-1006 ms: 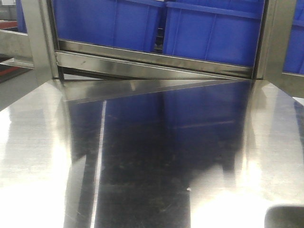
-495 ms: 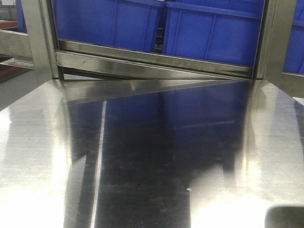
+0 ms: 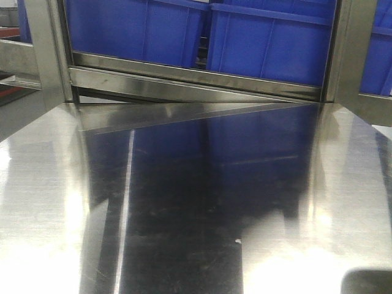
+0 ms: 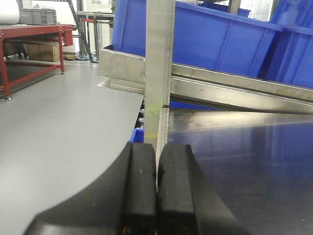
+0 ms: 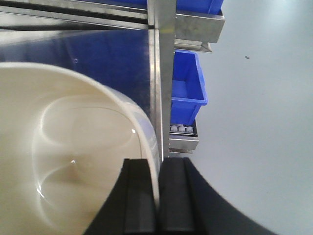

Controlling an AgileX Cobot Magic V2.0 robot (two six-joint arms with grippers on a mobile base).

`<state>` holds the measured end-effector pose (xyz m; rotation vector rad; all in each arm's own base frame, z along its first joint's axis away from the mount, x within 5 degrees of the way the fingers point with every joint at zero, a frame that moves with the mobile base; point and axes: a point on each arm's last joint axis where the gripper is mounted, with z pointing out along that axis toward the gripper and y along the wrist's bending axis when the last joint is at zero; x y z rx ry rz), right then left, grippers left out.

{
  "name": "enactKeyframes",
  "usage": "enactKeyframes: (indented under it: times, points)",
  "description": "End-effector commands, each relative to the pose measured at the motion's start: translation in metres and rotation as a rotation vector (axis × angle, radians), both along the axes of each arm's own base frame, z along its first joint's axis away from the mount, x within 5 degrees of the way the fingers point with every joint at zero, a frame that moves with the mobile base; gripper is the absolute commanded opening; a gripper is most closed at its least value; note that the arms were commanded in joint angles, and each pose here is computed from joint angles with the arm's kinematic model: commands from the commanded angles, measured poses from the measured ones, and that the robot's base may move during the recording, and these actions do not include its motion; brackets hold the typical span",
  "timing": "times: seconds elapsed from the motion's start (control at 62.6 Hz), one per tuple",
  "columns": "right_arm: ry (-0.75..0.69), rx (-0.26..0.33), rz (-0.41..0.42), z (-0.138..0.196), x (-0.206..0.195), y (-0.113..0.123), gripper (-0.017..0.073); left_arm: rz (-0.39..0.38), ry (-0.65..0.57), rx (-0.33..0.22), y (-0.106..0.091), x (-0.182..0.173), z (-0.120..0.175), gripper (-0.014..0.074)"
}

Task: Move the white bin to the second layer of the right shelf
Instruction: 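Turn the base away from the table holding the bin in the right gripper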

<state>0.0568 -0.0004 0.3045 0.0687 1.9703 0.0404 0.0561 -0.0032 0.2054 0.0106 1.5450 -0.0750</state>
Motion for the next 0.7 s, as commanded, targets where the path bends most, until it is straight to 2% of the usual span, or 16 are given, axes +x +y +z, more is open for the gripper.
enactKeyframes:
  times: [0.0, 0.687]
  points:
    - [-0.116, -0.004, -0.006, 0.0169, 0.0026, -0.0005, 0.0047, 0.003, -0.07, -0.015, 0.0005, -0.0004, -0.0009, 0.0085]
    - [-0.115, -0.004, -0.006, 0.0166, 0.0027, -0.0005, 0.0047, 0.003, -0.07, -0.015, 0.0005, -0.0004, -0.0009, 0.0085]
